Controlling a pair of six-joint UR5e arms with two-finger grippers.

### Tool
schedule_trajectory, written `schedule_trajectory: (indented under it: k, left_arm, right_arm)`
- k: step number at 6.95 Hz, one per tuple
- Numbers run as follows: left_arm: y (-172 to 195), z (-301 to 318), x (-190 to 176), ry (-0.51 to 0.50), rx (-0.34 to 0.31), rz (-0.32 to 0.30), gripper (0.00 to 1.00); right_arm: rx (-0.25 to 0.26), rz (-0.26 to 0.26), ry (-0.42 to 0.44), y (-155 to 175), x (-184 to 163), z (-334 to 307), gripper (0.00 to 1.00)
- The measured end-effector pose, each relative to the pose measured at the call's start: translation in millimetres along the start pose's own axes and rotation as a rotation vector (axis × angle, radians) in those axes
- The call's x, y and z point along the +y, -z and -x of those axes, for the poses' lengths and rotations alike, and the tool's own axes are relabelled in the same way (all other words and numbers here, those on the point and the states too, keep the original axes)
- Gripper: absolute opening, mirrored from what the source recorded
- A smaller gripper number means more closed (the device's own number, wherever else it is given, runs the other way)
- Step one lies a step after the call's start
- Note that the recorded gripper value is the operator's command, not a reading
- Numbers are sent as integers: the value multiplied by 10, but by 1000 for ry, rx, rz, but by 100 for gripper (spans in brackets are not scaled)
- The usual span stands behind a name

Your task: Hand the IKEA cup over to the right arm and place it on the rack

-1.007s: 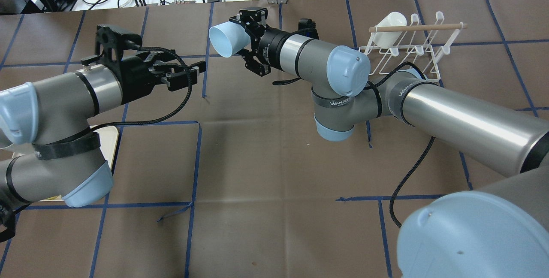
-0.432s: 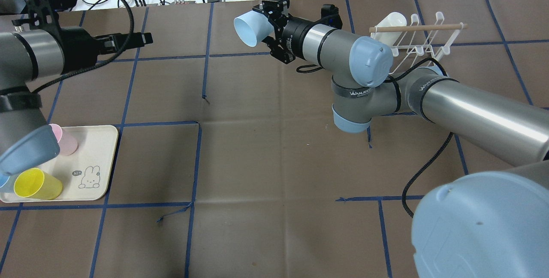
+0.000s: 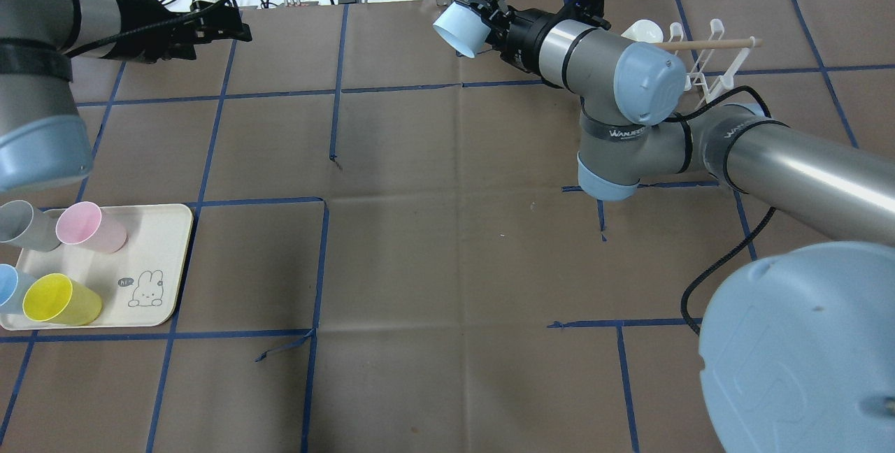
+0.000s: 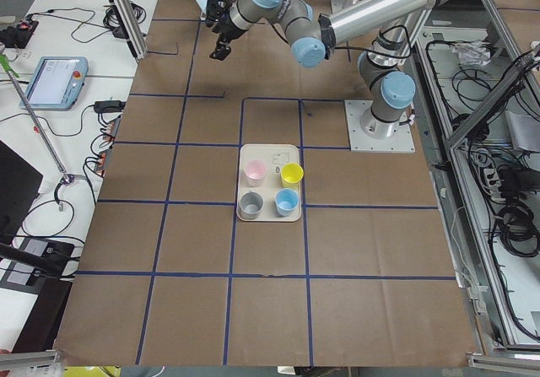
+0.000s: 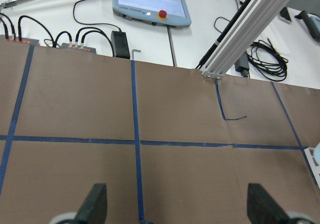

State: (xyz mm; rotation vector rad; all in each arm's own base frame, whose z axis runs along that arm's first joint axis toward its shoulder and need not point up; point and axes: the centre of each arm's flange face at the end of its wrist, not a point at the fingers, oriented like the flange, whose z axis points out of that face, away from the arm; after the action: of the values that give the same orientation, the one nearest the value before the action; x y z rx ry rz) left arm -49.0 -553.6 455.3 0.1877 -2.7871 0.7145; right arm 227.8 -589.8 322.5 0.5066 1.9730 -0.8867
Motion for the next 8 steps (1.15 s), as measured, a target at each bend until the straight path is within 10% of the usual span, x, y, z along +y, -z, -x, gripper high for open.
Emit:
schedule_trajectory:
  k: [4,8]
  left_arm:
    - [131,-760,6,50,-267,382,100]
    - [292,-837,229,-21,-305,467,100]
  right_arm:
    - [185,-189,568,470,-875,-308,9]
    - [423,-269,881,971,-1662,-774,6]
